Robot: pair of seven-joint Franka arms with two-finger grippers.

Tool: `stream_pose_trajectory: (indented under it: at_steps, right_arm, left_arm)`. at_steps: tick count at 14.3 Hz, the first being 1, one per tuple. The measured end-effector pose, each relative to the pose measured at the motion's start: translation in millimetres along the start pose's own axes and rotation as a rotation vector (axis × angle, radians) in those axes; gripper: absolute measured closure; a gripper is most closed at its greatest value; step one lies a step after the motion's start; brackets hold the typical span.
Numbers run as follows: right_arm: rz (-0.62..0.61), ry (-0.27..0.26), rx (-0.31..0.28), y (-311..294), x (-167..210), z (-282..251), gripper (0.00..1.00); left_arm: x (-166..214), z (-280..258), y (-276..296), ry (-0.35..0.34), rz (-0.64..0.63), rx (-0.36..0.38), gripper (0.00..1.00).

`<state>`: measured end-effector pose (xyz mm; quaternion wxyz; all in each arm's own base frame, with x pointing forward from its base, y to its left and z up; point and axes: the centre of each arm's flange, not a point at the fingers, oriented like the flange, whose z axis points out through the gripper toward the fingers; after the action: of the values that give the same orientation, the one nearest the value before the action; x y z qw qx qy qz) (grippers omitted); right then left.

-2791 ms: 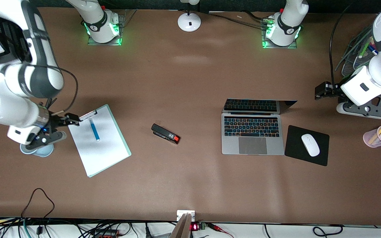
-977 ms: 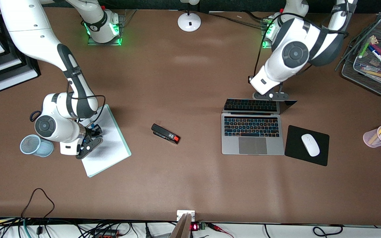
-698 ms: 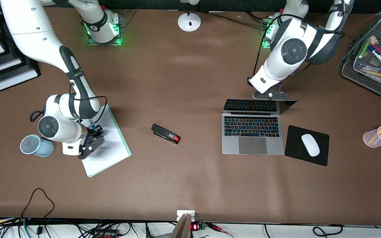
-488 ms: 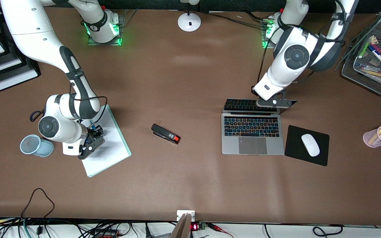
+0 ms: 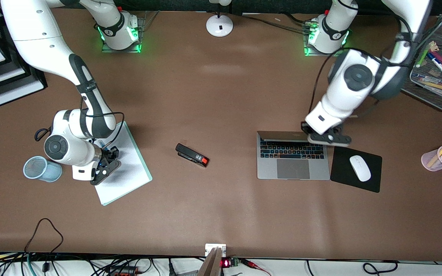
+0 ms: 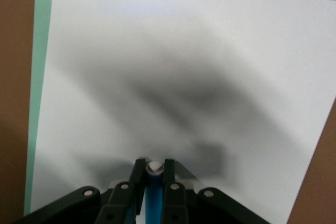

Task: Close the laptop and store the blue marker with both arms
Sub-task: 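Lift the marker toward the cup while the left gripper pushes the laptop lid down, then drop the marker into the cup while the left gripper presses the lid shut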

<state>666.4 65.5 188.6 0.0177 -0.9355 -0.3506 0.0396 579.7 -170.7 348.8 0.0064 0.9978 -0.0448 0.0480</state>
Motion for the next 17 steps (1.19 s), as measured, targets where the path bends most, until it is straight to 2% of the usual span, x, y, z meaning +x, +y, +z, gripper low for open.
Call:
stream_pose_trajectory:
  at_steps: [3,6,9,13,15,17]
  right_arm:
    - [0.011,0.035,-0.025,7,6,-22,0.83]
    - [0.031,0.076,-0.056,23,5,-69,0.83]
    - [0.044,0.079,-0.059,52,-5,-122,0.83]
    - [-0.12,0.089,-0.078,88,-22,-190,0.83]
    - [-0.213,0.134,-0.075,106,-33,-208,0.83]
    - [-0.302,0.234,-0.029,124,-48,-212,0.83]
  left_arm:
    - [29,16,-16,0.0,-0.005,-0.034,0.99]
    - [40,42,-15,-0.008,-0.012,-0.064,0.99]
    - [46,65,-11,0.013,-0.017,-0.096,0.99]
    - [56,89,-7,0.005,-0.024,-0.125,0.99]
    - [61,102,-7,-0.004,-0.031,-0.137,0.99]
    - [64,116,-6,-0.012,-0.037,-0.15,0.99]
